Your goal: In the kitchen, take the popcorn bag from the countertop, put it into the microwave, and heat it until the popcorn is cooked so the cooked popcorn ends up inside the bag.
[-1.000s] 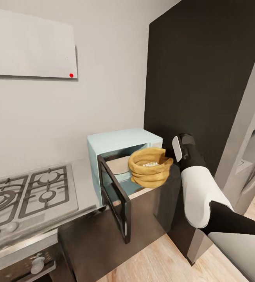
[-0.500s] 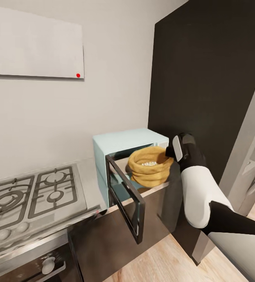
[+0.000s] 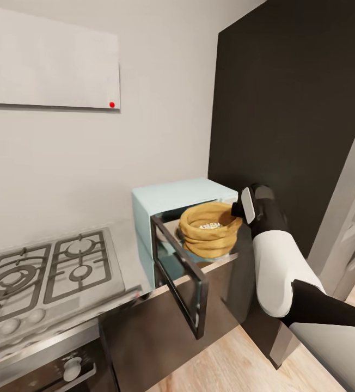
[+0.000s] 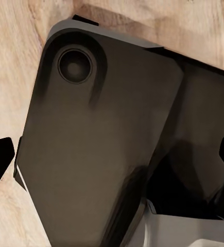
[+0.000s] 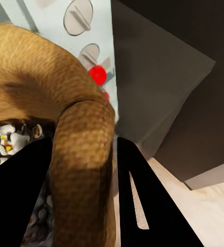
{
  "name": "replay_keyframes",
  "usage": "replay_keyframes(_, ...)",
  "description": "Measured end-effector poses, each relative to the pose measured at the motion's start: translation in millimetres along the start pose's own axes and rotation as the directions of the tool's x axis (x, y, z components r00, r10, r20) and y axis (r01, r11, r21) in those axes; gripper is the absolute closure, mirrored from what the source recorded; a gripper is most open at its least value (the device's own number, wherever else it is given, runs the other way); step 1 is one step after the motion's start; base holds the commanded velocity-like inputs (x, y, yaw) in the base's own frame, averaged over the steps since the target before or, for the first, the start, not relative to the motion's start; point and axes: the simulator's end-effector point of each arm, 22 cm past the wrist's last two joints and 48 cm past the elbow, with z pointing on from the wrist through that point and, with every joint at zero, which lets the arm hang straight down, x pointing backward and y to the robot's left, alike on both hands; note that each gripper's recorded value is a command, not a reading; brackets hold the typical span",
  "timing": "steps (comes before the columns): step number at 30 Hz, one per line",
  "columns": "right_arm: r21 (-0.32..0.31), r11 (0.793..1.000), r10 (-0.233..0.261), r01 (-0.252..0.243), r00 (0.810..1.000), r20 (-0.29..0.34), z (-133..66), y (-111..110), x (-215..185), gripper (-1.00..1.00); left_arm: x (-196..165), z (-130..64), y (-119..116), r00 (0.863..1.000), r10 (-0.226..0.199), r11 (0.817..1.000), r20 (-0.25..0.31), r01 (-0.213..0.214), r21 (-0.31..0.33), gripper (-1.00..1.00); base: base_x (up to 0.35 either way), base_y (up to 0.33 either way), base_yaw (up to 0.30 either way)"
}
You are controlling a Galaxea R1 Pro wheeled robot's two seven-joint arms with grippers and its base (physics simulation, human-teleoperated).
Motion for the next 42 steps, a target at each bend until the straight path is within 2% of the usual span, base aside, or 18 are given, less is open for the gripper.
replay_keyframes(6,0.000,1.000,0.000,0.000,1.000,0.000,0.1,0,0,1.00,0,0.0,0,1.000,0.000,1.000,0.000,0.000,0.000,-1.00,0.000,0.288,0.000)
replay_keyframes(16,0.067,0.997,-0.037,0.036,0.999,0.008,-0.1,-15,-2,1.00,0,0.0,0,1.000,0.000,1.000,0.000,0.000,0.000,-1.00,0.000,0.208,0.000)
replay_keyframes(17,0.053,0.998,-0.028,0.028,1.000,0.006,0.2,-12,-2,1.00,0,0.0,0,1.000,0.000,1.000,0.000,0.000,0.000,-1.00,0.000,0.139,0.000)
replay_keyframes(33,0.068,0.997,-0.039,0.038,0.999,0.011,-0.8,-15,-3,1.00,0,0.0,0,1.000,0.000,1.000,-0.001,0.000,0.000,-1.00,0.000,0.011,0.000)
replay_keyframes(38,0.028,0.999,0.022,-0.021,1.000,-0.017,4.7,-14,5,1.00,0,0.0,0,1.000,0.000,1.000,-0.001,0.000,0.000,-1.00,0.000,0.000,0.000)
replay_keyframes(42,0.024,0.999,0.029,-0.029,0.999,-0.020,5.3,-15,6,1.00,0,0.0,0,1.000,0.000,1.000,0.000,0.000,0.000,-1.00,0.000,0.000,0.000)
